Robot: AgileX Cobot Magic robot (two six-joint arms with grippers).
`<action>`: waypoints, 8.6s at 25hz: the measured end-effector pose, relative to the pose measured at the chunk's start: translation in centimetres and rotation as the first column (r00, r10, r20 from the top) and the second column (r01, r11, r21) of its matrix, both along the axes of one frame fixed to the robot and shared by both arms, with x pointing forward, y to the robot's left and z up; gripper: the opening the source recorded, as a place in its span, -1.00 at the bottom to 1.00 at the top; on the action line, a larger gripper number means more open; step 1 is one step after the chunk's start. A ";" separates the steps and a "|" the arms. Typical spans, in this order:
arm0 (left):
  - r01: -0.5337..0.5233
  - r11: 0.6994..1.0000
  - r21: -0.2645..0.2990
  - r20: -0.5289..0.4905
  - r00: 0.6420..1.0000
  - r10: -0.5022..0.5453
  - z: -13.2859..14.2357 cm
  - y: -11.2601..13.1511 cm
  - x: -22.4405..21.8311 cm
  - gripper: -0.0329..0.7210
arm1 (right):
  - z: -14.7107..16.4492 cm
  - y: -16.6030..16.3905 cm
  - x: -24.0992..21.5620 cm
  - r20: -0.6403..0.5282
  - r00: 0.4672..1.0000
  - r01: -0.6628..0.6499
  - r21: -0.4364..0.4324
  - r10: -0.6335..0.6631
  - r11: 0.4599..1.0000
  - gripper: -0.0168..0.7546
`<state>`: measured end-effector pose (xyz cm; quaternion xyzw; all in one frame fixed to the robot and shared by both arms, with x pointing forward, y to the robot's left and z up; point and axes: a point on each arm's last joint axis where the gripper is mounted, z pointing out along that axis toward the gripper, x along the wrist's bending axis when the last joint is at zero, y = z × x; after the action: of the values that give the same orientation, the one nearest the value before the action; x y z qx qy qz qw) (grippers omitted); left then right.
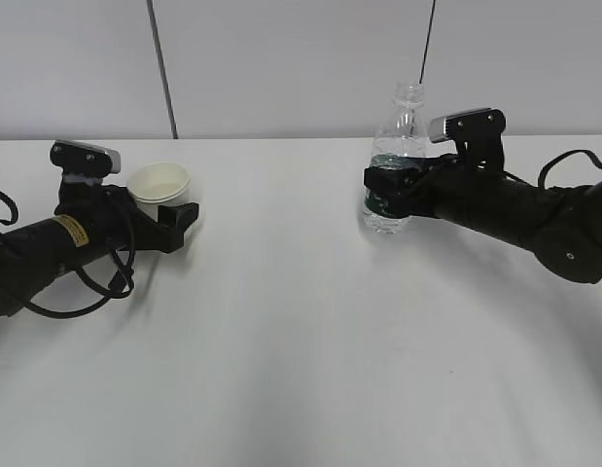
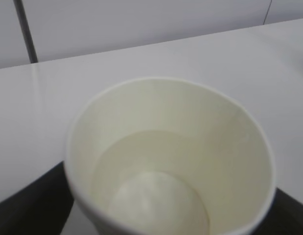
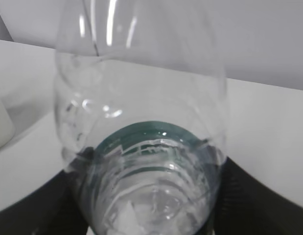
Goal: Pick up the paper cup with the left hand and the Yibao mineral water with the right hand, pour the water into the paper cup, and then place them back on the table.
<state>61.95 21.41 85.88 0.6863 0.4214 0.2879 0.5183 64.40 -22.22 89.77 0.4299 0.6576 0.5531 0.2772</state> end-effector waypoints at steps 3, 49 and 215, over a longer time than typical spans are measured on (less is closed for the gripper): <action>0.000 1.000 0.000 0.001 1.000 0.000 0.0 0.0 0.0 0.65 | 0.0 0.0 0.0 0.000 1.000 0.005 0.003 -0.005 1.000 0.27; -0.001 1.000 0.000 0.000 1.000 0.001 0.0 0.0 0.0 0.65 | -3.3 -0.1 0.4 0.053 0.998 0.015 -0.021 -0.014 1.000 0.46; -0.209 0.858 0.470 -0.713 0.482 0.508 23.2 5.2 -9.0 0.26 | 22.1 -5.3 -14.1 -0.715 0.507 0.196 -0.447 -0.481 0.873 0.56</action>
<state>52.91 26.66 109.07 0.7080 0.6949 0.1041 0.0711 50.29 -27.55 111.88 0.7059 0.6889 0.1188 0.1142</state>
